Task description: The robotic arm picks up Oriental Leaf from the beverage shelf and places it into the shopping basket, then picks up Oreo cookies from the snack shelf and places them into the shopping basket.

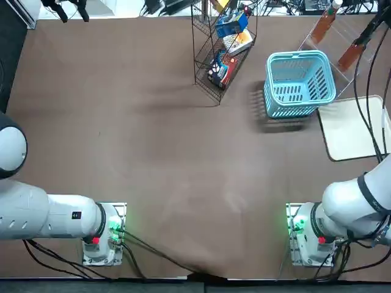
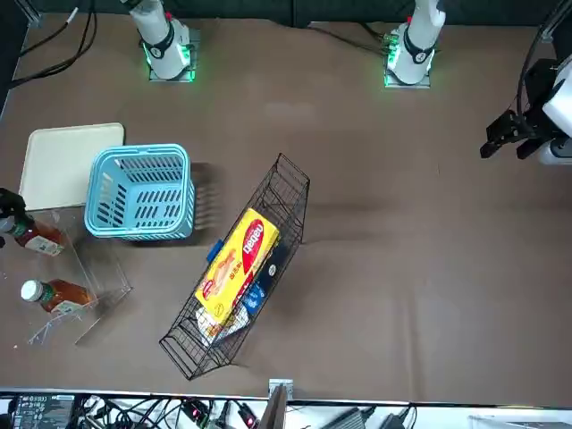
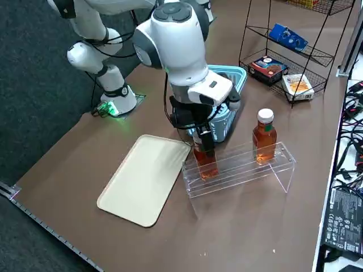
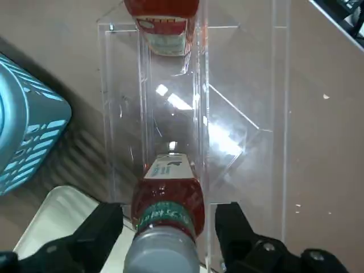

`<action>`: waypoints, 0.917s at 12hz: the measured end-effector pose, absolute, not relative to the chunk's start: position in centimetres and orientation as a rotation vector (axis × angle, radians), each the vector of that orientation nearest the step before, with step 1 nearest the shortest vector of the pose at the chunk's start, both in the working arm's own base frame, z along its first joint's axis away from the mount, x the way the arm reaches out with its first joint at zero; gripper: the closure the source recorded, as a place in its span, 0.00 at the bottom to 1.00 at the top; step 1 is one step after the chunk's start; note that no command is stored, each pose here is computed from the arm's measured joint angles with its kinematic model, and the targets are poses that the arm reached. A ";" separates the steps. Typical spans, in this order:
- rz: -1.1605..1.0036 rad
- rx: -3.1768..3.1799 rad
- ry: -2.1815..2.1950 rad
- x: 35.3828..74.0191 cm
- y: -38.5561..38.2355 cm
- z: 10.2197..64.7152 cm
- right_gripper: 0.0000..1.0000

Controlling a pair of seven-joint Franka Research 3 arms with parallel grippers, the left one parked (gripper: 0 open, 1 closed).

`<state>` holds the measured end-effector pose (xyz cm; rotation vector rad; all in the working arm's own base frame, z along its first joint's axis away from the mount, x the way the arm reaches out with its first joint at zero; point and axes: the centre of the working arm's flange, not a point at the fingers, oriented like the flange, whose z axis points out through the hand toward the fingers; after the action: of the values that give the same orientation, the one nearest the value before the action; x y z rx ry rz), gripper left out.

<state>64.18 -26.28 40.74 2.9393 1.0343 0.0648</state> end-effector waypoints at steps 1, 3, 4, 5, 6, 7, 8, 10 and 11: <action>0.064 2.940 1.034 64.1 -26.3 40.4 0.00; 0.066 2.939 1.034 64.1 -26.3 40.2 0.00; 0.067 2.938 1.034 64.1 -26.3 40.2 0.00; 0.067 2.938 1.034 64.1 -26.3 40.2 0.00; 0.066 2.938 1.034 64.1 -26.3 40.2 0.00; 0.066 2.939 1.034 64.1 -26.3 40.2 0.00; 0.064 2.939 1.034 64.1 -26.3 40.1 0.00; 0.063 2.940 1.035 64.1 -26.2 40.0 0.00; 0.062 2.941 1.034 64.0 -26.3 40.0 0.03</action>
<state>64.04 -26.26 40.03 2.9408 1.0344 0.0623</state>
